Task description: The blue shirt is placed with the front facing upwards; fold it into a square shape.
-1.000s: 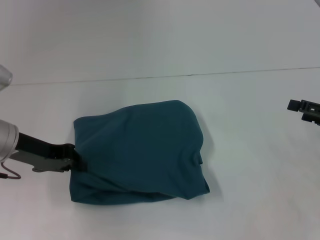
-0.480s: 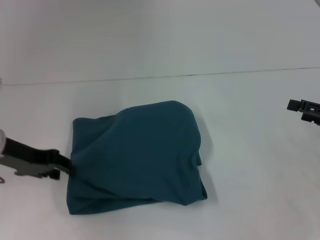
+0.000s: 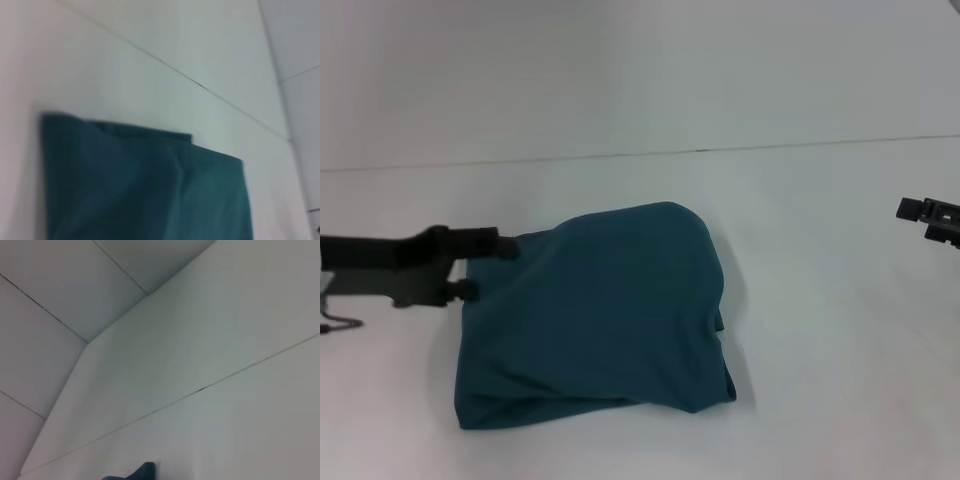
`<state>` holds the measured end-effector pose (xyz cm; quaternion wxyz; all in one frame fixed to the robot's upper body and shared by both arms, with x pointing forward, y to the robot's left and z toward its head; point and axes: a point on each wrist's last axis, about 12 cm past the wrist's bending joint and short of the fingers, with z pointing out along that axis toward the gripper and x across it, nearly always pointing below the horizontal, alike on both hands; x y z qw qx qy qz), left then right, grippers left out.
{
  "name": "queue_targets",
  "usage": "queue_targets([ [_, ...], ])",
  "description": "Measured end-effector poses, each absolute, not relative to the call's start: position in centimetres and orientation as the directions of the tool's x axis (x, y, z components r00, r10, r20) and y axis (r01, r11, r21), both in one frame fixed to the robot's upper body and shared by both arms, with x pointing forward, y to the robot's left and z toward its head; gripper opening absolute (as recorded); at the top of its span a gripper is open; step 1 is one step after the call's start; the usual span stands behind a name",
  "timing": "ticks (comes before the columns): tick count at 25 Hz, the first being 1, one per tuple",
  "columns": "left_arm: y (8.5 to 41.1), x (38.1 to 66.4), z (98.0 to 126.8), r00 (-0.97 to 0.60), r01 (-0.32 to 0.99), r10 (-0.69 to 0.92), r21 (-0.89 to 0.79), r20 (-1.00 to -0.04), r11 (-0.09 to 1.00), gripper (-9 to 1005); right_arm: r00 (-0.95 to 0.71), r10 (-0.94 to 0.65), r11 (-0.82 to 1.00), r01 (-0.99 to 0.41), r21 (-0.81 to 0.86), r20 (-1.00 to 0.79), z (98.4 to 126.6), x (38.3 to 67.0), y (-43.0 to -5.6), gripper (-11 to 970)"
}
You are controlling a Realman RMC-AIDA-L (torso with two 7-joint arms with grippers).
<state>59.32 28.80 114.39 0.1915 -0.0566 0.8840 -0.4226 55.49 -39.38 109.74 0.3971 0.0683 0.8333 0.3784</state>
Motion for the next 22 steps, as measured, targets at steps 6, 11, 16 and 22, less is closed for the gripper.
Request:
queue_targets([
  [6, 28.1, 58.7, 110.8, -0.907, -0.057, -0.377, -0.835, -0.185, 0.547, 922, -0.672, 0.416, 0.707, -0.184, 0.683, -0.612, 109.8, 55.6, -39.4, 927],
  [11, 28.5, 58.6, 109.8, -0.884, -0.090, -0.428, -0.832, -0.186, 0.548, 934, -0.672, 0.416, 0.707, -0.185, 0.682, -0.613, 109.8, 55.6, -39.4, 927],
  [16, 28.4, 58.2, 108.8, -0.894, -0.113, -0.417, -0.822, -0.161, 0.558, 934, -0.672, 0.415, 0.706, -0.188, 0.683, -0.614, 109.9, 55.8, -39.3, 927],
  [22, 28.5, 58.0, 108.8, -0.904, -0.085, -0.391, -0.824, -0.172, 0.560, 934, -0.673, 0.417, 0.705, -0.184, 0.685, -0.611, 109.9, 55.9, -39.2, 927],
])
